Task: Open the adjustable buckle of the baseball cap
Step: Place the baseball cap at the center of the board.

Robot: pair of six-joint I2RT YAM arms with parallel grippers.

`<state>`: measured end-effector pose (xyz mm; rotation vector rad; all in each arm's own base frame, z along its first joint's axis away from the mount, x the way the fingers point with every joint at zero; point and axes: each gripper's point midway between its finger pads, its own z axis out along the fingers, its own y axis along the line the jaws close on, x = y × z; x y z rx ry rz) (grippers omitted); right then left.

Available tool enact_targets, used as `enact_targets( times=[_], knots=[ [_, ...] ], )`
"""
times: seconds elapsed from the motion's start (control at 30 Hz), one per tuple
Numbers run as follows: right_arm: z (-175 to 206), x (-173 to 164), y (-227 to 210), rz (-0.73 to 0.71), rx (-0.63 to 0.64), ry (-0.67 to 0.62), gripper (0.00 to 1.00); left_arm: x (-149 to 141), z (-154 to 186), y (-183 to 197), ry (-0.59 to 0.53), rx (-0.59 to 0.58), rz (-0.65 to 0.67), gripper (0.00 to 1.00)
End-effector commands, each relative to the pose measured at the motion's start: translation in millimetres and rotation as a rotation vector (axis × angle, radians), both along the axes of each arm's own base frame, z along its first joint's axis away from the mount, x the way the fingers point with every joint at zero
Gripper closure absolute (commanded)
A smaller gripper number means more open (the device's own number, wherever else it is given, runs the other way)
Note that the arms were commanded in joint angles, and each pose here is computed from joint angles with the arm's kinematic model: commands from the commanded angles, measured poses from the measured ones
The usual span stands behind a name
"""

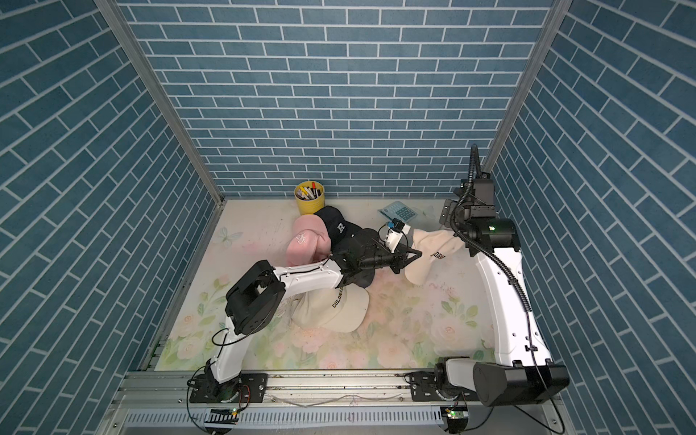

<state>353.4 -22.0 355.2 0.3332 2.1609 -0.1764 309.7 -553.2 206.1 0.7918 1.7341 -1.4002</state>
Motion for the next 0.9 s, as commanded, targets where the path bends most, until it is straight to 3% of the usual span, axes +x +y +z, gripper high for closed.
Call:
enact_targets(
  times=[0.0,0.1,0.2,0.3,0.57,0.87],
  knots=[
    [-6,2,-9,0.013,-0.036,0.027,0.11,1,19,-10,0.114,-0.157,-0.065,1.00],
    [-14,2,-13,0.009,-0.004,0.044,0.11,21,25,-14,0.181,-0.230,-0.057,1.00],
    [-22,1,-11,0.018,0.027,0.059,0.10,45,49,-13,0.173,-0.296,-0.028,1.00],
    [-28,-1,-9,0.027,0.042,0.073,0.10,66,64,-11,0.278,-0.414,-0.015,1.00],
    [-47,-17,-11,0.030,0.045,0.122,0.10,41,0,-21,0.623,-0.551,-0.026,0.99],
    [-56,-27,-17,0.010,0.033,0.147,0.09,34,-41,-27,0.790,-0.593,-0.012,0.97]
  ],
)
